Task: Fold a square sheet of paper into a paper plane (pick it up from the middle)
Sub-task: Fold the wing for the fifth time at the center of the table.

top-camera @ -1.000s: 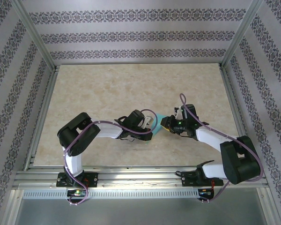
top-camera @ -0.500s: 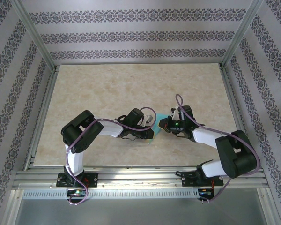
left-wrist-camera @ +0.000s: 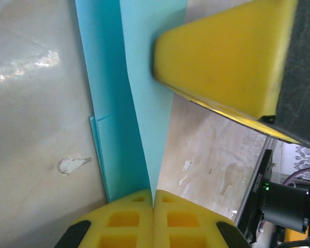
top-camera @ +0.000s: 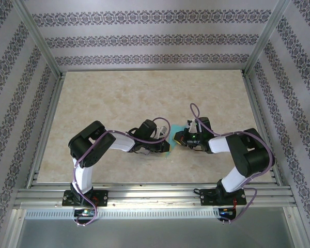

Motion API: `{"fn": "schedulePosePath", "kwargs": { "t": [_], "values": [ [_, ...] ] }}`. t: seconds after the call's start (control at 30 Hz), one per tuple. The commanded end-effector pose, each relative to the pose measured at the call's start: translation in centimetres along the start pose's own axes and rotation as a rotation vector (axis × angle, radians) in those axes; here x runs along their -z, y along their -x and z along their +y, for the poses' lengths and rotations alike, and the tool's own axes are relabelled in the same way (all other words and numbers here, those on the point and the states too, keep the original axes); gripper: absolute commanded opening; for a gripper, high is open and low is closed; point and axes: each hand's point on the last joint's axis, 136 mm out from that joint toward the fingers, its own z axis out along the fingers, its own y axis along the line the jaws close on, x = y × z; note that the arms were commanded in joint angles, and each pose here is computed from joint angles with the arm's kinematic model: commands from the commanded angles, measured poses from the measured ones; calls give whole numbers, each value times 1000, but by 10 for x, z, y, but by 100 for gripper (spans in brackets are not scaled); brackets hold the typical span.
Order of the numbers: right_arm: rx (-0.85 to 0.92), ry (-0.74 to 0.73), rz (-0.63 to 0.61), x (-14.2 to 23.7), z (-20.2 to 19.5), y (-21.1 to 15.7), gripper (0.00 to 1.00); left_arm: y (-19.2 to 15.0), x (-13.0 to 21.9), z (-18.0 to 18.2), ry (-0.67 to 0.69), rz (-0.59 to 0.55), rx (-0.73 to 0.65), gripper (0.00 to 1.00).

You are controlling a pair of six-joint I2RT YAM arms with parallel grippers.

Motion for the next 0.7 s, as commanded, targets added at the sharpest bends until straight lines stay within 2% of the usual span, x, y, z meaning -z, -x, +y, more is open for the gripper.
{"fn": "schedulePosePath", "kwargs": {
  "t": [0.0,0.33,0.67],
  "values": [
    [22,43,-16,2,8,10,5,-8,-7,19,21,9,46,0],
    [72,83,31,1,24,0,7,-8,-11,20,31,55,39,0],
    [33,17,-4,-4,3,9,7,-13,-14,29,39,102,73,0]
  ]
}}
